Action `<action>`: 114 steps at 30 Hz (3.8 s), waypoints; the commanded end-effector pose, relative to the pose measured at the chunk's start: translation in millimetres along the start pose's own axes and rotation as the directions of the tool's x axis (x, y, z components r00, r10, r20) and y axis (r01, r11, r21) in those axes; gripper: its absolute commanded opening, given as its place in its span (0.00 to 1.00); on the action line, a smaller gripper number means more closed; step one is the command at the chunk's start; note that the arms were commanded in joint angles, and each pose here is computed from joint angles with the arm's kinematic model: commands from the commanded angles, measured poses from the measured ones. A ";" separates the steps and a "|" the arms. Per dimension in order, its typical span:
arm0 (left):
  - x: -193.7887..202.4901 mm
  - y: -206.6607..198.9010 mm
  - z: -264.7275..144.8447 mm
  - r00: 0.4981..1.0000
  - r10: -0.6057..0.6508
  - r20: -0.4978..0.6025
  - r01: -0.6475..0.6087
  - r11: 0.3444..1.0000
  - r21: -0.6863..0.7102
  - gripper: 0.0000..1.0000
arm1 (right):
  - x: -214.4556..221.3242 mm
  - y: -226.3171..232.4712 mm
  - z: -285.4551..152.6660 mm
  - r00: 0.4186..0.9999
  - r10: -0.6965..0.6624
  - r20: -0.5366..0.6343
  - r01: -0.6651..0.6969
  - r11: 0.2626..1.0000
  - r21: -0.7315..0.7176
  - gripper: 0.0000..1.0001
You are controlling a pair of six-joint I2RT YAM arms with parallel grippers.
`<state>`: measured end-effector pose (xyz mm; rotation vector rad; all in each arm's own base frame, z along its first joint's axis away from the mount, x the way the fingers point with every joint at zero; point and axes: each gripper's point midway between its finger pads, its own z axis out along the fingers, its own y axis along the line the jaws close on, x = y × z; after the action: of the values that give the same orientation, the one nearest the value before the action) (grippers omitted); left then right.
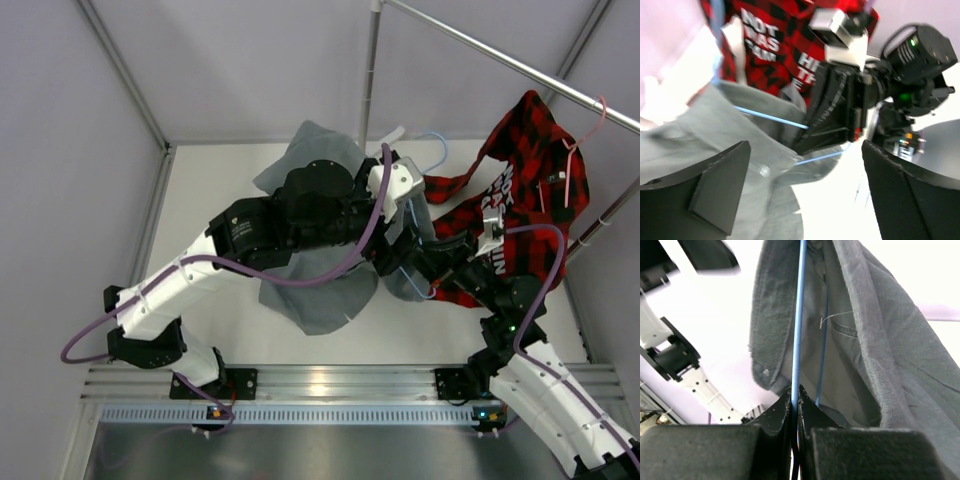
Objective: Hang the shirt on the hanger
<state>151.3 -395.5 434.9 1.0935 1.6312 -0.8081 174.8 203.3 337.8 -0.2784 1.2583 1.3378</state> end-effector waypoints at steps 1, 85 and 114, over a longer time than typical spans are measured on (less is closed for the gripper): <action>-40.7 16.3 -39.1 0.987 0.107 0.118 -0.098 0.992 -0.080 0.97 | -31.4 25.2 -4.9 0.981 -0.099 0.168 0.114 0.990 -0.087 0.00; 56.8 151.0 -72.9 0.928 -0.220 0.301 0.350 0.793 -0.498 0.00 | 62.8 -49.9 -41.7 0.933 0.360 -0.016 -0.338 0.891 0.302 0.69; 76.9 144.1 -78.8 0.950 -0.190 0.246 0.291 0.822 -0.490 0.00 | 56.2 -104.4 21.5 0.974 0.110 -0.197 -0.004 0.880 0.475 0.00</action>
<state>245.3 -262.7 360.2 0.4588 1.7851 -0.5705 255.3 224.9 235.8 -0.0126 1.7614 1.0896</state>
